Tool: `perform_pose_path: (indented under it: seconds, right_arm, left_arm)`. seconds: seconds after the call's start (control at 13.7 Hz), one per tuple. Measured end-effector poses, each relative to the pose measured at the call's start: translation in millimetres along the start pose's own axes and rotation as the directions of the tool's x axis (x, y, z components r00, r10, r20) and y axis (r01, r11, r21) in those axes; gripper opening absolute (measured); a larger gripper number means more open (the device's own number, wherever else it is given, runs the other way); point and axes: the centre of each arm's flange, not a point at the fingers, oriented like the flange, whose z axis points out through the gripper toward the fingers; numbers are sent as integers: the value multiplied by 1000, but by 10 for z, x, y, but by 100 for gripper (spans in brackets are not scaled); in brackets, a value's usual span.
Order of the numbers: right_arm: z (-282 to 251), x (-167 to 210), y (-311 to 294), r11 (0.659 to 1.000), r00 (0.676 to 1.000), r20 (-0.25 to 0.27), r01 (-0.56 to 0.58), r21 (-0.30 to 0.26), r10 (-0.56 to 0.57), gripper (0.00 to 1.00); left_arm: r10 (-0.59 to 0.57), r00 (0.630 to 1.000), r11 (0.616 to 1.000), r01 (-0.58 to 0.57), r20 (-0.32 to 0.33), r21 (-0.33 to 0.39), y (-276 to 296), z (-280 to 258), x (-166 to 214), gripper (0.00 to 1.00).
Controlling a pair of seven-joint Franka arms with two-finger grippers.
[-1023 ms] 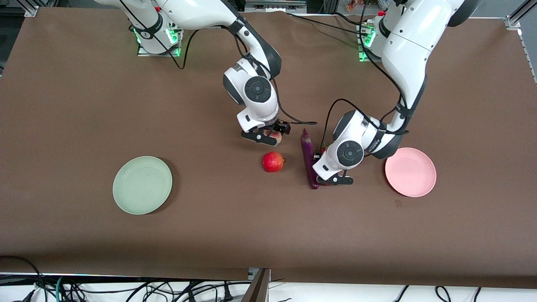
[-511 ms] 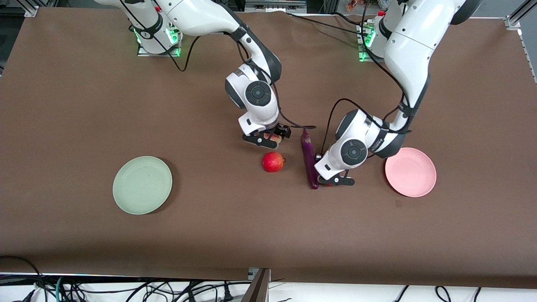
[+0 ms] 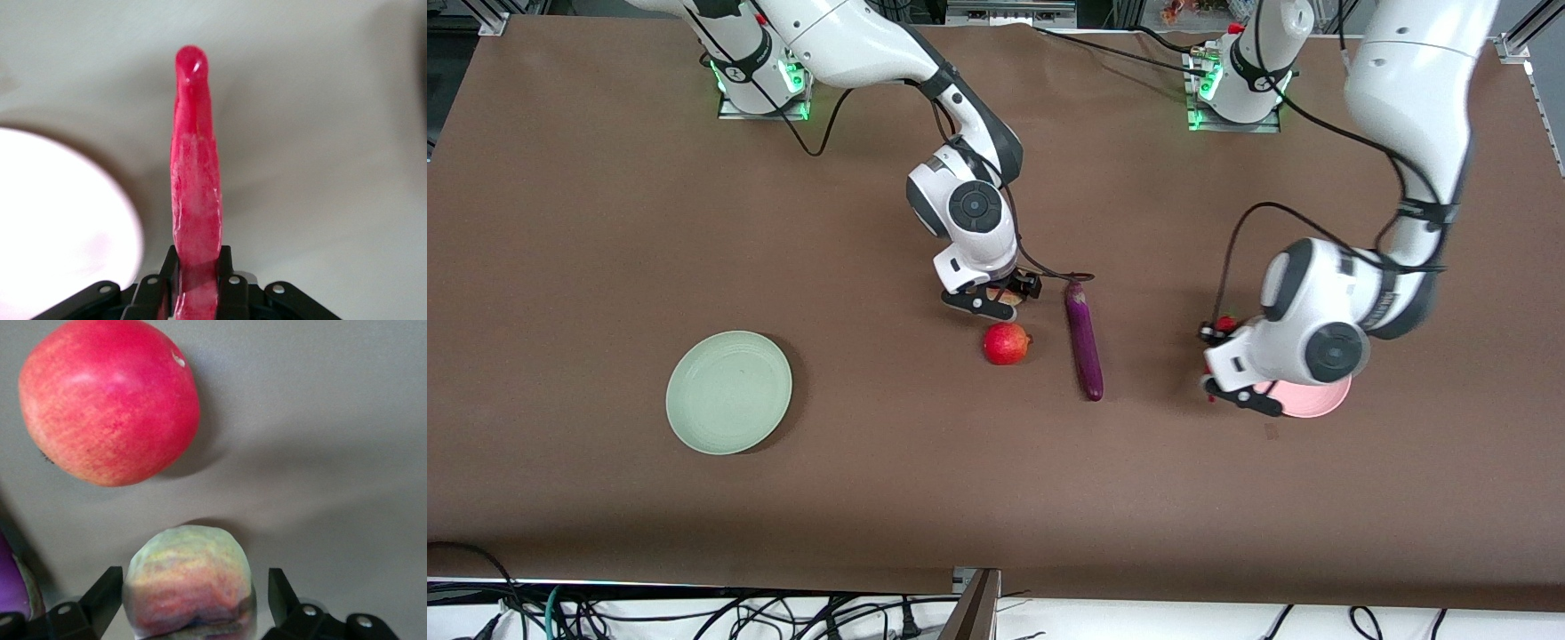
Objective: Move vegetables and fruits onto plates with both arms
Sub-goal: 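Carry the peach toward the green plate while the left gripper carries the chili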
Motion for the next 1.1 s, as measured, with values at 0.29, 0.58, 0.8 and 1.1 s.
perform_pose_path:
  seconds: [0.29,0.58,0.8,1.1]
  right_arm:
    - [-38,27,-16,1000,1000,-8,1,8,-1,76]
    - [-504,403,142,999,1000,-7,19,-26,-19,76]
    - [-1159,968,681,994,997,60,52,-93,-46,76]
    - [-1503,2028,1807,981,987,87,144,-127,-134,76]
  left_arm:
    - [180,984,983,-181,9,36,-803,63,-207,26]
    - [232,973,969,-233,20,89,-769,98,-147,60]
    - [237,971,967,-238,19,87,-704,87,-125,91]
    - [54,999,999,-54,5,-6,-98,-111,-50,100]
